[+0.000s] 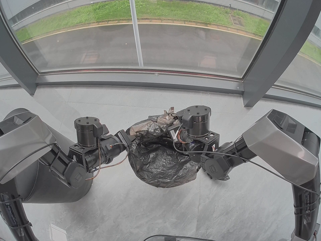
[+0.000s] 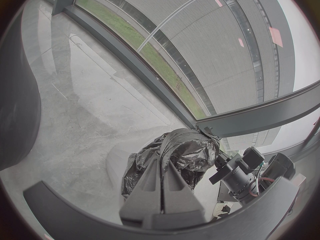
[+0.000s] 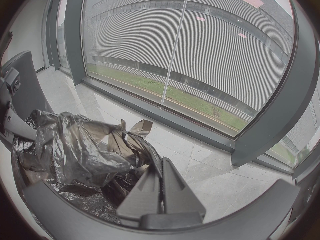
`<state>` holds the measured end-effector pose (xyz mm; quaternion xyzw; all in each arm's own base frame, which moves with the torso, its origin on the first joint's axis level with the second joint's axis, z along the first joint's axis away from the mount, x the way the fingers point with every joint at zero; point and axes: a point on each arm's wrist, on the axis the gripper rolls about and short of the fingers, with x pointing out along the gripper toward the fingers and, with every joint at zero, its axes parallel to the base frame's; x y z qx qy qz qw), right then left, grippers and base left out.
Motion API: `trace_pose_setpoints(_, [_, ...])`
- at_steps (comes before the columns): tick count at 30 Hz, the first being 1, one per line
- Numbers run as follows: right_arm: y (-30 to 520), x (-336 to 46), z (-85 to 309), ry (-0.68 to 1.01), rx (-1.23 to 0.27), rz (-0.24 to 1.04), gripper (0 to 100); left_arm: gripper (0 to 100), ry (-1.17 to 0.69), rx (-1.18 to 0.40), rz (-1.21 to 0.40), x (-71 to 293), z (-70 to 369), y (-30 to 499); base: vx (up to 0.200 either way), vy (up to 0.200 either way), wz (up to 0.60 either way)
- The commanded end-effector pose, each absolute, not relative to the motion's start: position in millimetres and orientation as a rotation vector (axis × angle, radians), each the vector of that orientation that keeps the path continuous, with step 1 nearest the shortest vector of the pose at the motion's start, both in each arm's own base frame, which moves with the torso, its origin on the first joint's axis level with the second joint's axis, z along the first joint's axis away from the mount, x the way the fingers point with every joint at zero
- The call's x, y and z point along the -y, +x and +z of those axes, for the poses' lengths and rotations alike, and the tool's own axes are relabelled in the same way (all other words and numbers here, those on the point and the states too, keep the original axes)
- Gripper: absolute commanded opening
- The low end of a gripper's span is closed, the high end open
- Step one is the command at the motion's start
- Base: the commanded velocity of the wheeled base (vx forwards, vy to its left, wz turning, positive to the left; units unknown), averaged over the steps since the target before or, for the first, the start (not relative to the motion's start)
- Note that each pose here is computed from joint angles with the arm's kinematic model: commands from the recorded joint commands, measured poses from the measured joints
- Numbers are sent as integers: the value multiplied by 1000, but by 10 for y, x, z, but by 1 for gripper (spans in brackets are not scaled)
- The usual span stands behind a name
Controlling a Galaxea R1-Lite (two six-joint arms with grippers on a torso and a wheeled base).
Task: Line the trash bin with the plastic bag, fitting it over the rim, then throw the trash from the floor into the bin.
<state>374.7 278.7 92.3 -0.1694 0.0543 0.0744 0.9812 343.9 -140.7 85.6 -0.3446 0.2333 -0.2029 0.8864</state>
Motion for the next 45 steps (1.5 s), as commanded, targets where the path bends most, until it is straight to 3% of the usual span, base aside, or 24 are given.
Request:
trace_pose_setpoints(1, [3818,-2799,824,-345,-116,142,0,0,-717,-493,-412,1403,796,3490,0,0,0])
trace_pose_setpoints(45, [4181,-2891,723,-264,-29,101,0,0,-720,-473,-376,1317,624,3809,0,0,0])
